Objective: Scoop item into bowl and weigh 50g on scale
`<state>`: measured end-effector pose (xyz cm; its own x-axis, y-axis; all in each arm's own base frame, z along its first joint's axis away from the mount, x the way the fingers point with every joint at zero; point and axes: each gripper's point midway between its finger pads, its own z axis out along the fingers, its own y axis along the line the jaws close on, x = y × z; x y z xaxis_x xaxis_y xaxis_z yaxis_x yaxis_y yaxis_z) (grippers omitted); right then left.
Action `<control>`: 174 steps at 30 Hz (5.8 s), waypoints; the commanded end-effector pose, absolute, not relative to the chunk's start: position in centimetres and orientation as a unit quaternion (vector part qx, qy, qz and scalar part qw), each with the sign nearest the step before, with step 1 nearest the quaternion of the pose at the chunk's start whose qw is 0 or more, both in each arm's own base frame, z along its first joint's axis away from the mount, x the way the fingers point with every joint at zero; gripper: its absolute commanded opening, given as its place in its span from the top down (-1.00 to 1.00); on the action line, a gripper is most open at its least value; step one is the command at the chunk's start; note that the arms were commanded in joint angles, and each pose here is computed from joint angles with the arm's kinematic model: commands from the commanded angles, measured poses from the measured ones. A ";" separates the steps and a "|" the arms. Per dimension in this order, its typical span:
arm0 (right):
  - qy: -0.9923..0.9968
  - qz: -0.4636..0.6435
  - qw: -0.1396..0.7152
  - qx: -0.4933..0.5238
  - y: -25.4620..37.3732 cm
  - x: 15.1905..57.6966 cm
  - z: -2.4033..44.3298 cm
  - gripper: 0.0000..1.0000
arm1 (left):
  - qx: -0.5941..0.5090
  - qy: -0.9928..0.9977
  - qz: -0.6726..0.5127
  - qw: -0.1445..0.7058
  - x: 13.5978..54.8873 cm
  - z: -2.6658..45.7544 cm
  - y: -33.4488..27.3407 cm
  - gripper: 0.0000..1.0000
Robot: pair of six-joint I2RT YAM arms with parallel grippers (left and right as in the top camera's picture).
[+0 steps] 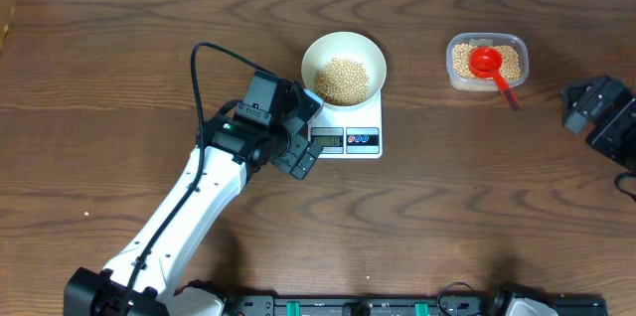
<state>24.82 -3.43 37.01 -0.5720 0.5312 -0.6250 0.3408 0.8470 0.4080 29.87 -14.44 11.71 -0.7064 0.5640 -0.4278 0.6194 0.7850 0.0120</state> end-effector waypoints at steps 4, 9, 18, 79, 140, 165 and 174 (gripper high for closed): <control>0.875 0.070 0.398 0.267 -5.3 24.4 36.8 -0.98 | 0.326 0.921 -0.071 0.204 29.6 11.4 -14.5 -0.95; 0.868 0.000 0.440 0.229 -5.6 25.0 36.8 -0.99 | 0.326 0.921 -0.071 0.204 29.6 11.4 -14.5 -0.96; 0.826 0.000 0.548 0.136 -2.5 23.6 34.2 -0.99 | 0.326 0.921 -0.071 0.204 29.6 11.4 -14.5 -0.95; 0.730 -0.091 0.676 -0.053 -1.1 24.6 15.7 -0.98 | 0.326 0.921 -0.071 0.204 29.6 11.4 -14.5 -0.95; 0.730 -0.079 0.677 -0.042 -1.0 24.6 15.8 -0.99 | 0.322 0.914 -0.062 0.241 26.8 15.9 -12.9 -0.96; 0.730 -0.079 0.677 -0.042 -1.0 24.6 15.8 -0.99 | 0.122 0.795 0.001 0.594 25.5 24.6 -3.7 -0.96; 0.730 -0.079 0.677 -0.042 -1.0 24.6 15.8 -0.99 | 0.057 0.758 0.009 0.649 24.1 22.4 -1.4 -0.95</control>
